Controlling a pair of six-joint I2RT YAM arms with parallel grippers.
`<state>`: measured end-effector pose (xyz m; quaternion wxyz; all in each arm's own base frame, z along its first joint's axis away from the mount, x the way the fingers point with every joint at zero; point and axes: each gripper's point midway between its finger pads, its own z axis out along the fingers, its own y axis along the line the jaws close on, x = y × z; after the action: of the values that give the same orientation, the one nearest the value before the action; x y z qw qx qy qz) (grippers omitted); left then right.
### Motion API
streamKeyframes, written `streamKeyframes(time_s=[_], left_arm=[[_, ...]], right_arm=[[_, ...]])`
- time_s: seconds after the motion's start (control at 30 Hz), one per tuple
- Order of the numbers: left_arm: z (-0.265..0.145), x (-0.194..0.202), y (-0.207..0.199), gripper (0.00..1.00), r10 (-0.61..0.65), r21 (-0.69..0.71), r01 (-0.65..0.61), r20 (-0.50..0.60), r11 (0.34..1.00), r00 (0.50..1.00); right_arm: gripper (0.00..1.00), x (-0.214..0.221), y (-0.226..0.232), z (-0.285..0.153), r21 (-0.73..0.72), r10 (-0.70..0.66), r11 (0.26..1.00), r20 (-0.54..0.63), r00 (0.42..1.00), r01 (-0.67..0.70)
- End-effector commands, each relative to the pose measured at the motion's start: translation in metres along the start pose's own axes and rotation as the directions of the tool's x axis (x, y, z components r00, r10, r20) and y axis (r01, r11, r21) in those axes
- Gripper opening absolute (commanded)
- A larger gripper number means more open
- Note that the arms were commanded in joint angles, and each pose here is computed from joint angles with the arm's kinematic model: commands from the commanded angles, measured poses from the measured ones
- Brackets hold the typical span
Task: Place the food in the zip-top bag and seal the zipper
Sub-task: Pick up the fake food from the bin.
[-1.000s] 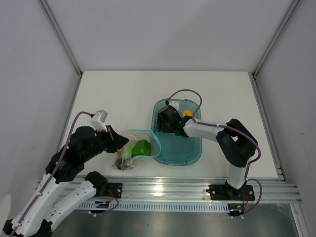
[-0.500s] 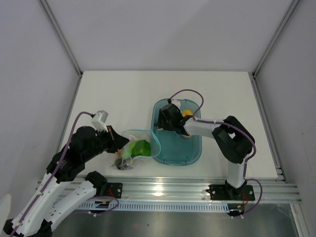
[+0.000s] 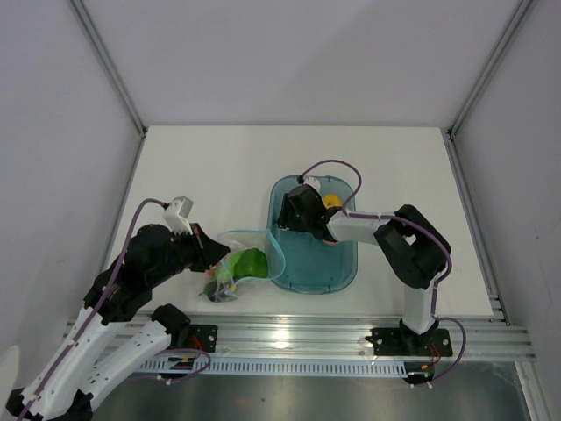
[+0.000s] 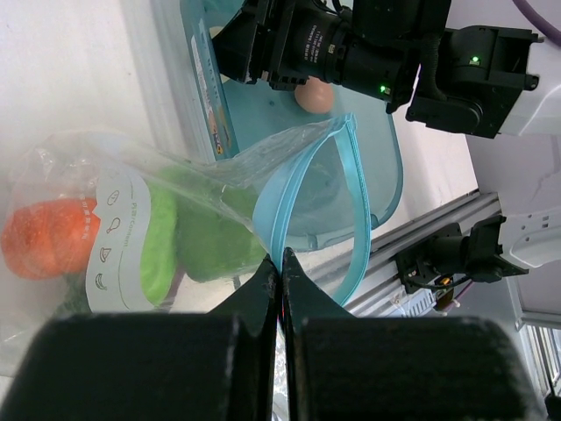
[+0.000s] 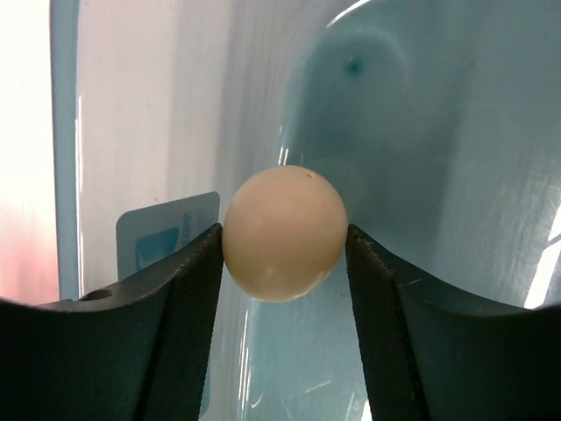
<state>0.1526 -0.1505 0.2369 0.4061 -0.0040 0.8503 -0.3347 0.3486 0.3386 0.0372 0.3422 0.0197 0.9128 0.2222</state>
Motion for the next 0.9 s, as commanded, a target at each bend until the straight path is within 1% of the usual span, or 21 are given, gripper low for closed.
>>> streamKeyframes(time_s=[0.0,0.07,0.1,0.13,0.17,0.3,0.4,0.43,0.53,0.63,0.67,0.73,0.77,0.87], left_arm=[[0.001,-0.011,-0.009,0.01,0.014,0.037,-0.015,0.039,0.999,0.999],[0.002,-0.011,-0.009,0.01,0.015,0.037,-0.017,0.036,0.999,0.999],[0.002,-0.011,-0.01,0.01,0.014,0.038,-0.015,0.035,0.999,0.999],[0.002,-0.011,-0.01,0.01,0.014,0.038,-0.015,0.035,0.999,0.999],[0.002,-0.011,-0.01,0.01,0.014,0.038,-0.015,0.035,0.999,0.999],[0.003,-0.012,-0.01,0.01,0.014,0.038,-0.015,0.035,0.999,0.999],[0.002,-0.013,-0.011,0.0,0.014,0.04,-0.016,0.04,0.999,0.999],[0.003,-0.012,-0.01,0.01,0.013,0.034,-0.015,0.035,0.999,0.999],[0.003,-0.012,-0.009,0.01,0.013,0.031,-0.015,0.037,0.999,0.999],[0.005,-0.013,-0.009,0.01,0.013,0.031,-0.015,0.037,0.999,0.999],[0.006,-0.012,-0.01,0.01,0.012,0.035,-0.013,0.034,0.999,0.999],[0.008,-0.012,-0.01,0.01,0.012,0.037,-0.013,0.031,0.999,0.999],[0.009,-0.012,-0.01,0.0,0.013,0.035,-0.014,0.028,0.999,1.0],[0.01,-0.012,-0.009,0.01,0.014,0.03,-0.015,0.027,0.999,1.0]], right_arm=[[0.59,-0.008,0.004,0.007,-0.033,-0.013,0.999,0.03,0.999,0.014],[0.53,-0.007,0.004,0.008,-0.035,-0.016,0.999,0.032,0.999,0.017],[0.46,-0.007,0.004,0.008,-0.037,-0.02,0.999,0.032,0.999,0.021],[0.32,-0.008,0.003,0.008,-0.037,-0.025,0.999,0.036,0.999,0.026],[0.31,-0.01,0.003,0.008,-0.037,-0.026,0.999,0.044,0.999,0.027],[0.3,-0.014,0.002,0.001,-0.028,-0.036,0.999,0.065,0.997,0.038],[0.26,-0.022,0.0,-0.013,-0.005,-0.051,0.999,0.095,0.994,0.052],[0.24,-0.027,-0.001,-0.023,0.014,-0.061,0.998,0.115,0.991,0.06],[0.22,-0.04,0.01,-0.048,0.008,-0.085,0.996,0.158,0.984,0.085],[0.19,-0.042,0.014,-0.069,0.02,-0.123,0.992,0.168,0.978,0.121],[0.18,-0.046,0.017,-0.084,0.011,-0.129,0.992,0.176,0.976,0.129],[0.16,-0.05,0.024,-0.1,-0.014,-0.149,0.988,0.183,0.972,0.154],[0.16,-0.057,0.029,-0.115,-0.033,-0.149,0.987,0.203,0.968,0.158],[0.13,-0.061,0.047,-0.144,-0.1,-0.188,0.971,0.23,0.955,0.216]])
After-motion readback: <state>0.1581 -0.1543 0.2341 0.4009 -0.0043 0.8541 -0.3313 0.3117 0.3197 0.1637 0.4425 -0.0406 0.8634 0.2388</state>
